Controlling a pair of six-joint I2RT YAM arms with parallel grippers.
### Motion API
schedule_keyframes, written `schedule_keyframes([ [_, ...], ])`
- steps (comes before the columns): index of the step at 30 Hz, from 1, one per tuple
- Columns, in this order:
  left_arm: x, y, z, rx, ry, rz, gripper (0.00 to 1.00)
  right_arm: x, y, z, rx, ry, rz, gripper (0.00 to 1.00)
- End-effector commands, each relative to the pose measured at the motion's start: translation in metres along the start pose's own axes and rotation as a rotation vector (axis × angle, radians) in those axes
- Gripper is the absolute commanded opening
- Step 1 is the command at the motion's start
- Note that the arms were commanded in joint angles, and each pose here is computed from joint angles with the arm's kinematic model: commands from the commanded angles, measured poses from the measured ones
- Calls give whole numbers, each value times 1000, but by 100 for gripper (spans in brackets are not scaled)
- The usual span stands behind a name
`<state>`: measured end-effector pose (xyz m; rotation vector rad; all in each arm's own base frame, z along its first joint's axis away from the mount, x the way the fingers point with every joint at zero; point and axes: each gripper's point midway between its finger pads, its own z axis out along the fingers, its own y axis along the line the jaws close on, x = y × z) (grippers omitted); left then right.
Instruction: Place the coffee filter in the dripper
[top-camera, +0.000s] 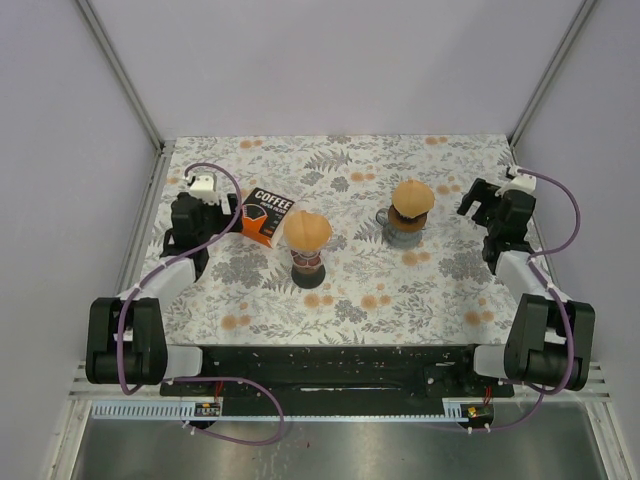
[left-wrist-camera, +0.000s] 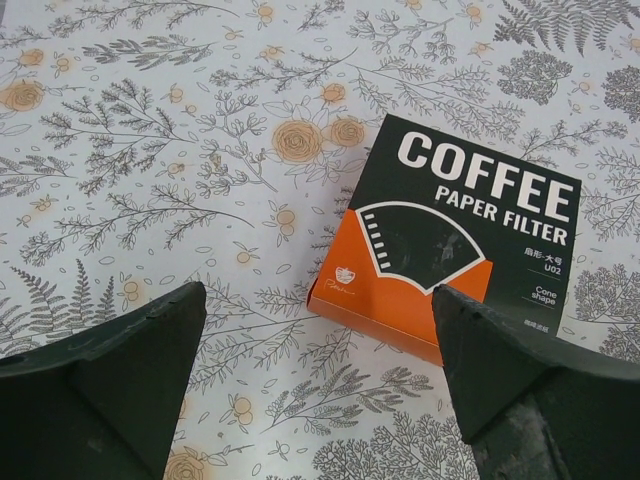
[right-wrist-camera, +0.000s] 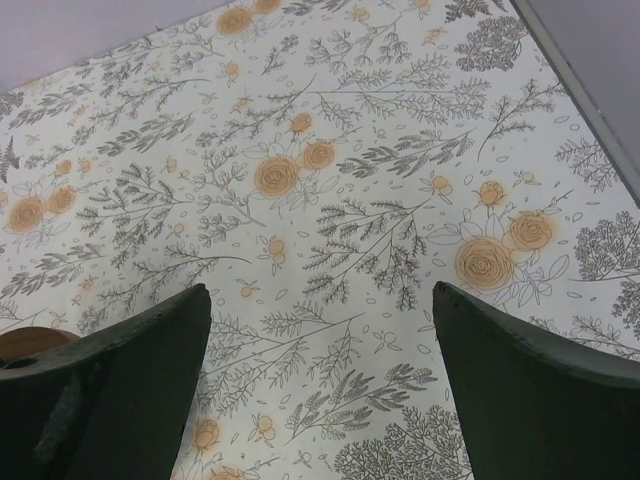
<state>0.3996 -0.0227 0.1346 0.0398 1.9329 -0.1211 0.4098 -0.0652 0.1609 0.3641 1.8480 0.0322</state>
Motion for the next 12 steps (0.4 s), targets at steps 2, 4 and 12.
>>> schedule_keyframes([
  [2,-19,4,2,-11,-111,16,99,-12,2,-1,-22,-105,19,99],
  [4,-20,3,2,-5,-118,26,99,-7,1,-1,-23,-105,28,99],
  [12,-21,2,-1,0,-139,16,99,9,-2,1,-23,-102,40,99],
])
